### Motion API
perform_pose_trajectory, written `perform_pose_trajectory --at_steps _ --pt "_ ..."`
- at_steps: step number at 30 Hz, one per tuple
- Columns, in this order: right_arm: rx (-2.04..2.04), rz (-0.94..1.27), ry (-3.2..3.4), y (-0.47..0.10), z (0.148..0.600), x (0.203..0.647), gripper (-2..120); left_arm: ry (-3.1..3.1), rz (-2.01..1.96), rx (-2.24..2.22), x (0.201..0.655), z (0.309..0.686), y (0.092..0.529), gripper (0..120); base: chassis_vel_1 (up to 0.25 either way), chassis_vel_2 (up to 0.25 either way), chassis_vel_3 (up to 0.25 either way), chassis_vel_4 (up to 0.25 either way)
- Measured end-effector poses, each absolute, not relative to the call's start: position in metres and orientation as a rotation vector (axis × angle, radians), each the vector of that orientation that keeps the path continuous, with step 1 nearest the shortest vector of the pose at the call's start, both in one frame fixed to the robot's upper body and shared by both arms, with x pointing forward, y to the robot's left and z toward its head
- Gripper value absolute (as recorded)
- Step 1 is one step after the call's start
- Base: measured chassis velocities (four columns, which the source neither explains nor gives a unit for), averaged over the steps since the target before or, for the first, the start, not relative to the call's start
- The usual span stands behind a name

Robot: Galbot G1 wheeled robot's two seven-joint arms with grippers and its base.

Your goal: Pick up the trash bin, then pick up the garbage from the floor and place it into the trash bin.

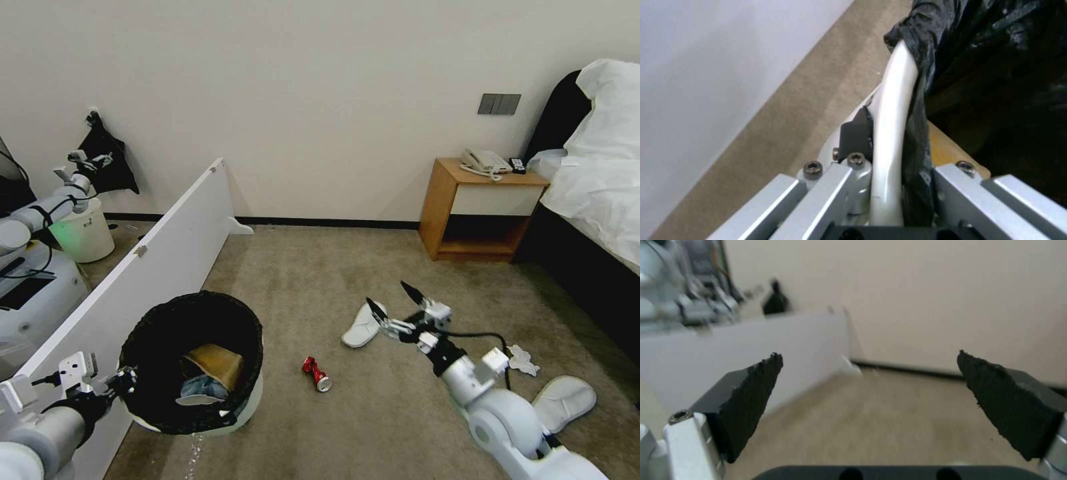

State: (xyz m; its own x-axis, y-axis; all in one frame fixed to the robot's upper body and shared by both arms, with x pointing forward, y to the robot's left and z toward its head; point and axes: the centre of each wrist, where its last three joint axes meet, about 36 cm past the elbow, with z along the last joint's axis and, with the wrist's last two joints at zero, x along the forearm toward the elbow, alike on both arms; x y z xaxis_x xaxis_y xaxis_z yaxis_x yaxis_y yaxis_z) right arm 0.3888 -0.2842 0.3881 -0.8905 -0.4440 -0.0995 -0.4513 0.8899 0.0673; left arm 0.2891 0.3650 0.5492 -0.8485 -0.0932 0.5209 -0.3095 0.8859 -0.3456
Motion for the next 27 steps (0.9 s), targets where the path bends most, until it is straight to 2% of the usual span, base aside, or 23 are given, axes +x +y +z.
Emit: perform_pose_trajectory --at_steps 6,14,27 --pt "-0.624 0.103 3.068 -0.284 0.354 0.358 100 -2.552 0.592 0.314 0.287 0.549 0.368 1 0.0 0.0 0.0 0.0" --pt "-0.55 0.164 3.114 -0.268 0.304 0.315 100 -2.557 0.601 0.312 0.283 0.552 0.367 1 0.0 0.0 0.0 0.0" --pt "-0.515 0.163 3.117 -0.266 0.295 0.302 100 -2.552 0.603 0.289 0.283 0.552 0.36 1 0.0 0.0 0.0 0.0"
